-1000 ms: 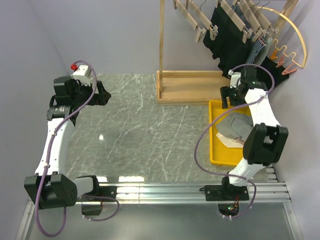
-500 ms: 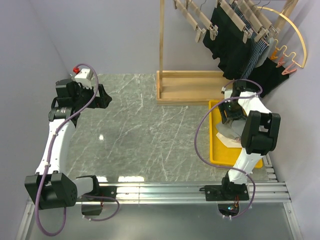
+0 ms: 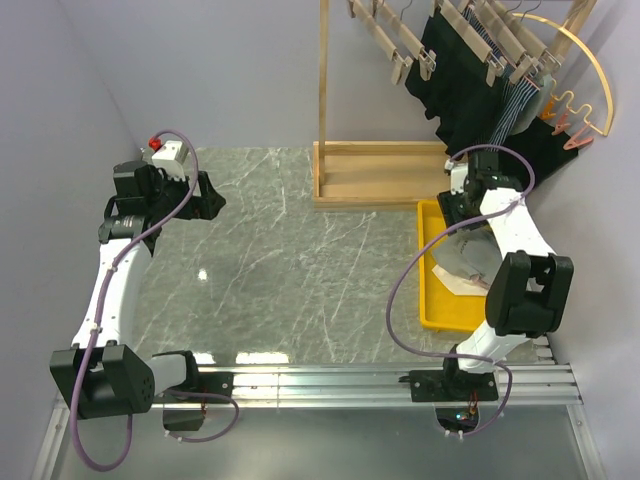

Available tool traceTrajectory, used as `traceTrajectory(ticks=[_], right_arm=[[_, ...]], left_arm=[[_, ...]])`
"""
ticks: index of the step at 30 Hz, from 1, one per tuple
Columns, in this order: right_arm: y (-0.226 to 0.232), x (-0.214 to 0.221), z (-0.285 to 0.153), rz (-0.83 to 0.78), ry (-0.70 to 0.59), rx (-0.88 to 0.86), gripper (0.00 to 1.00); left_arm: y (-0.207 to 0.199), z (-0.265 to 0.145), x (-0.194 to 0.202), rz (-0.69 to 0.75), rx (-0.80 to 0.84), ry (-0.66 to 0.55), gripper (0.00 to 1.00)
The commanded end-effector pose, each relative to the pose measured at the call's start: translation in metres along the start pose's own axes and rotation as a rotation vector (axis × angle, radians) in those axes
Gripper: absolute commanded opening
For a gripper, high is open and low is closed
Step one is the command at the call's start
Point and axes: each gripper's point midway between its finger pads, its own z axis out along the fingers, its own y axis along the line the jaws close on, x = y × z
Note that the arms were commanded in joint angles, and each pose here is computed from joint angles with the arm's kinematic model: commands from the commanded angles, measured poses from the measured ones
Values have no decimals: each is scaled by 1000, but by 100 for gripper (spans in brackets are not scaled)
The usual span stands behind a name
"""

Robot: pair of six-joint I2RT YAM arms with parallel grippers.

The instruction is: Clip the underwear to the hanger

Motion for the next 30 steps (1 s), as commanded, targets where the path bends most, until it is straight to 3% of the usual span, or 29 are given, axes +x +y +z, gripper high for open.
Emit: traceTrajectory(ticks=[1, 14, 20, 23, 24, 25, 30], right_arm=[[10, 9, 3, -2, 26, 3, 64], [20, 35, 73, 27, 140, -25, 54], [20, 37, 85, 35, 152, -26, 36], [24, 40, 89, 29, 170, -44, 20], [24, 40, 89, 31, 173, -46, 4], [25, 39, 87, 35, 167, -54, 0], [19, 30, 54, 51, 116, -73, 0]], left_arm=[[-8, -4, -9, 26, 31, -37, 99], [-5, -3, -4, 25, 21, -25, 99], [-4, -2, -1, 26, 15, -17, 99], [-3, -1, -2, 23, 12, -16, 99], [-2, -2, -1, 22, 11, -12, 99], [-2, -1, -1, 20, 9, -10, 99], [-2, -1, 0, 22, 7, -6, 99]])
